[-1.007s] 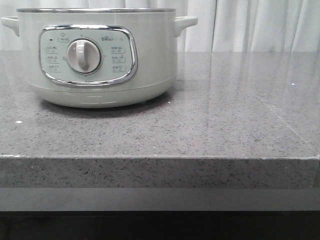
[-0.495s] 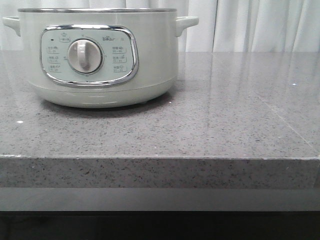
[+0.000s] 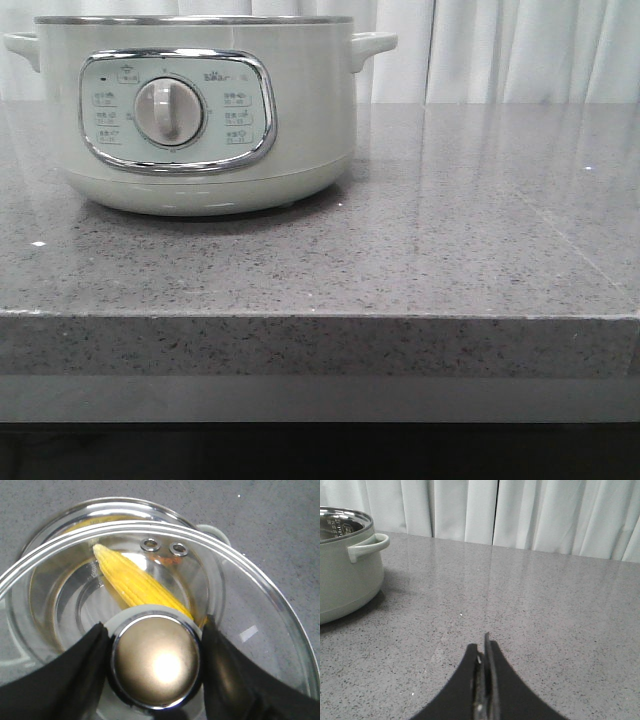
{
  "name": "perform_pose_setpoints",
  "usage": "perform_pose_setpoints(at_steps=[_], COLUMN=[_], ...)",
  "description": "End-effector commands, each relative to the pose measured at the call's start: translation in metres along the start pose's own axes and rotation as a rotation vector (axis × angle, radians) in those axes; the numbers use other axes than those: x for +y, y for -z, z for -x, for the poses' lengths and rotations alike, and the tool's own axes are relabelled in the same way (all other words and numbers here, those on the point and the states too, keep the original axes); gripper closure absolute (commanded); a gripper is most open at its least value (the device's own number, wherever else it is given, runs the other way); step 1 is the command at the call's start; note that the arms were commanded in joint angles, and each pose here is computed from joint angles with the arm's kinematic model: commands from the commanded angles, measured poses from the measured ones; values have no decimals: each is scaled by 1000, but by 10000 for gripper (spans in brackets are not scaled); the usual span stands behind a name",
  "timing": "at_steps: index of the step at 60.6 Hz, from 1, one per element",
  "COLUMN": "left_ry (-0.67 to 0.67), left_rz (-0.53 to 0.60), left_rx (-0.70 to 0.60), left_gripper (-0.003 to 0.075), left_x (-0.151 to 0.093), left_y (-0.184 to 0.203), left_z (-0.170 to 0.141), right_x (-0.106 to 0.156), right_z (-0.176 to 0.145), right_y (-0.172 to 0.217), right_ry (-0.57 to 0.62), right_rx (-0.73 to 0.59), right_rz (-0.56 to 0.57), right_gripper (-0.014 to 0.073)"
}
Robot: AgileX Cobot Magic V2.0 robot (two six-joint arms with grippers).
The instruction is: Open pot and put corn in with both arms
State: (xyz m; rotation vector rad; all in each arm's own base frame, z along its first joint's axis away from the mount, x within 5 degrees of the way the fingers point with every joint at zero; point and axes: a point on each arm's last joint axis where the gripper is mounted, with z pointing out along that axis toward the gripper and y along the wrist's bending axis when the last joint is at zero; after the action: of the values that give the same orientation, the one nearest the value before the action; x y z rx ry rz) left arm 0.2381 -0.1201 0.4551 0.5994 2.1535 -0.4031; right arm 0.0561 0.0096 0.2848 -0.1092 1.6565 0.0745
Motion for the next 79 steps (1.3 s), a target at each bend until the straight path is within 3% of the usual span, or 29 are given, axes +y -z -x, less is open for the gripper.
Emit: perform_pose_setpoints(at_steps=[1, 29, 59, 79], left_ry=[-24, -27, -33, -29], left_rz=[-11, -10, 16, 2], left_rx=[-158, -104, -132, -45], left_gripper=[584, 584, 584, 584], left_x=[-2, 13, 18, 19], left_y=[4, -69, -85, -95], left_z=[30, 59, 62, 54], right_x=[-2, -2, -2, -2], right_z=[15, 15, 15, 15], right_y=[2, 2, 2, 2], right_ry=[7, 7, 7, 7], right_rx=[-99, -98, -98, -98], right_rz=[-29, -29, -29, -29], right_gripper=[663, 663, 663, 663])
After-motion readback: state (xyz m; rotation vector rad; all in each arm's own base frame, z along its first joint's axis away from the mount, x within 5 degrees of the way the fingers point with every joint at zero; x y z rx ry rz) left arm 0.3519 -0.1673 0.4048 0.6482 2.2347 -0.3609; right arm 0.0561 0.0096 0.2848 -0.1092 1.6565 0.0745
